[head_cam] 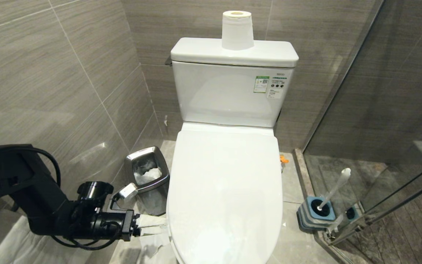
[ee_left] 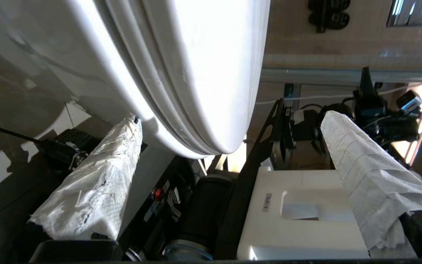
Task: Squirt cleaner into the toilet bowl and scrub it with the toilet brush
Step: Use the left hand to lift the toilet lid slightly
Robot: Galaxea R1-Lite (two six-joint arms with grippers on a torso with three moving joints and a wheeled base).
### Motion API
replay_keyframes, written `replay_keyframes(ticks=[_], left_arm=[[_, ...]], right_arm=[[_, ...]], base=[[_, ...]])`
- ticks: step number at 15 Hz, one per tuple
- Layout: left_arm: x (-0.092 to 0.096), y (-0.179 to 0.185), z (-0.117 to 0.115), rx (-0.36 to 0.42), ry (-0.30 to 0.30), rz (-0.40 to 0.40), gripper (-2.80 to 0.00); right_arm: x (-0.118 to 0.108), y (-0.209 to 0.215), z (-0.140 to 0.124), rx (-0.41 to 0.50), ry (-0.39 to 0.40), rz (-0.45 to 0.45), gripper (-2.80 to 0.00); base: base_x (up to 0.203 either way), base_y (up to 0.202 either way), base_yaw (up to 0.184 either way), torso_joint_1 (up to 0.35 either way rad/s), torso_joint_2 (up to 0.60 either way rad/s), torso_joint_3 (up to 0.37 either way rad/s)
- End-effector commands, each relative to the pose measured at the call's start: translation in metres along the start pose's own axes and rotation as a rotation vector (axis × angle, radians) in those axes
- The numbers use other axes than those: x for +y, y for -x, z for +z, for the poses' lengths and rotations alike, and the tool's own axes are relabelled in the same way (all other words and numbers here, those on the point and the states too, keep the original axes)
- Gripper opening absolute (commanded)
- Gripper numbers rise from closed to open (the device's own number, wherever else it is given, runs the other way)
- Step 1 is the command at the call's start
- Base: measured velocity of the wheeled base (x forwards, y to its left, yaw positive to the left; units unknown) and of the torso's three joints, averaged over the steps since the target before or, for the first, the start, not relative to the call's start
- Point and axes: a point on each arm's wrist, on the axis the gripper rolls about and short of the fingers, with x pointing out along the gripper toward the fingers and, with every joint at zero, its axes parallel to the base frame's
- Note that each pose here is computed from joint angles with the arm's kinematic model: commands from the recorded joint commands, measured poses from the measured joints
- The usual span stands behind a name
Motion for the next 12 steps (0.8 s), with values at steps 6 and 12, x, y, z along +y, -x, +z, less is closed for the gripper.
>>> replay_keyframes(ticks=[6,12], left_arm=[[-0.006,0.012,-0.015,-0.016,-0.006,-0.051,0.0],[-0.005,0.01,-0.025,0.001,0.002,-0.049,0.0]], right_arm=[[0.0,0.0,0.0,0.002,0.0,0.0,-2.8],[0.0,0.0,0.0,0.002,0.0,0.0,-2.8]], base=[[0.0,0.0,0.0,0.0,0.0,0.0],[0.0,0.0,0.0,0.0,0.0,0.0]])
